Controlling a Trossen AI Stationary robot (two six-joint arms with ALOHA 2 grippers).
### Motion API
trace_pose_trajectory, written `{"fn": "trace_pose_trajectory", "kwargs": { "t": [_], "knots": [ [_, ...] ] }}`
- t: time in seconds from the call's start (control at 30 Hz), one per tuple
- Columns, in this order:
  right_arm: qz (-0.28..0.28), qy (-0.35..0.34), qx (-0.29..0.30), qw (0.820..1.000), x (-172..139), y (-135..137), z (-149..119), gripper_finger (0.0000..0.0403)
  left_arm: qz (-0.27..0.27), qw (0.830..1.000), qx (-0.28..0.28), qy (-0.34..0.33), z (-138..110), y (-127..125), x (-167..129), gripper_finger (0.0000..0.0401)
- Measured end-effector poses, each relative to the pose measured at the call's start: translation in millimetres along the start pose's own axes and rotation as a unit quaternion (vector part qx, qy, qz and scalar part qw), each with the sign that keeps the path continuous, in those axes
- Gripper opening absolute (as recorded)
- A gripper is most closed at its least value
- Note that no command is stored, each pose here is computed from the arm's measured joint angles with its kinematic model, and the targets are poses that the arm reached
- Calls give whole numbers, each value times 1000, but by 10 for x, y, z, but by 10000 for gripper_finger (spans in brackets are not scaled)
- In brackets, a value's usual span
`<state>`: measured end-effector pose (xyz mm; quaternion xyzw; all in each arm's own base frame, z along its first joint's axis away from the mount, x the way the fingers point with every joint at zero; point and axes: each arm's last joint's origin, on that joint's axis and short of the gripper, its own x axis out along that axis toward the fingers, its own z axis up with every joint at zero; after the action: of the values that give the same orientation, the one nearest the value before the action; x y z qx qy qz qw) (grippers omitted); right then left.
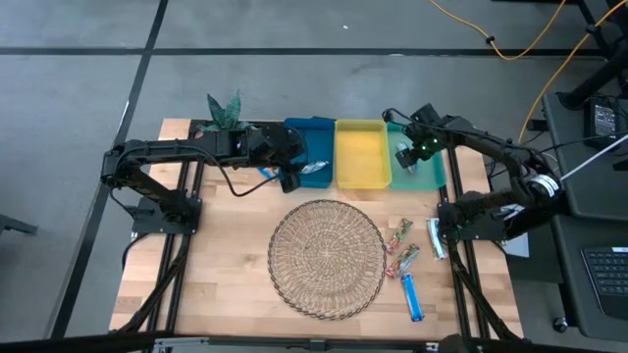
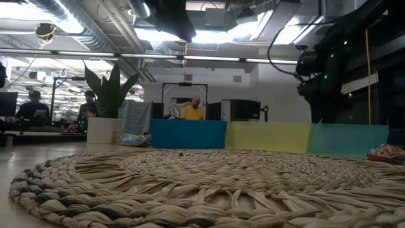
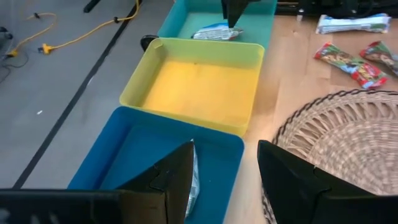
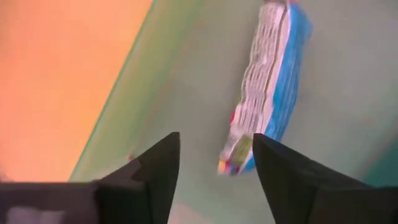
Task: Pick and place Granola Bars by type
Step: Put the red granola bar into the green bin
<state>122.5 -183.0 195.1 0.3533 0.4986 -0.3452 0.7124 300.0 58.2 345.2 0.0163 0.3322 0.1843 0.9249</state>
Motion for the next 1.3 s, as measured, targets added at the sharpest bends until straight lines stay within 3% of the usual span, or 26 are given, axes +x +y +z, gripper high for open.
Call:
{"fn": "trace_pose_trajectory", "kwargs": {
  "t": [0.33,0.8,0.93,1.07,1.3],
  "knots": [
    [12,3,-115,993,-432,322,-404,196,-23,1000,16,-1,1,-4,2,171],
    [101,10,-226,969,-743,786,-936,194,-49,999,25,-2,1,-20,1,171],
    [119,13,-287,950,-865,943,-984,194,-49,999,25,-2,1,-20,1,171],
    [131,-10,-370,920,-1113,1128,-993,194,-49,998,25,-2,1,-24,-1,171],
    [92,-17,-498,862,-1625,1411,-1011,194,-49,998,25,-2,1,-23,-2,171]
  ]
}}
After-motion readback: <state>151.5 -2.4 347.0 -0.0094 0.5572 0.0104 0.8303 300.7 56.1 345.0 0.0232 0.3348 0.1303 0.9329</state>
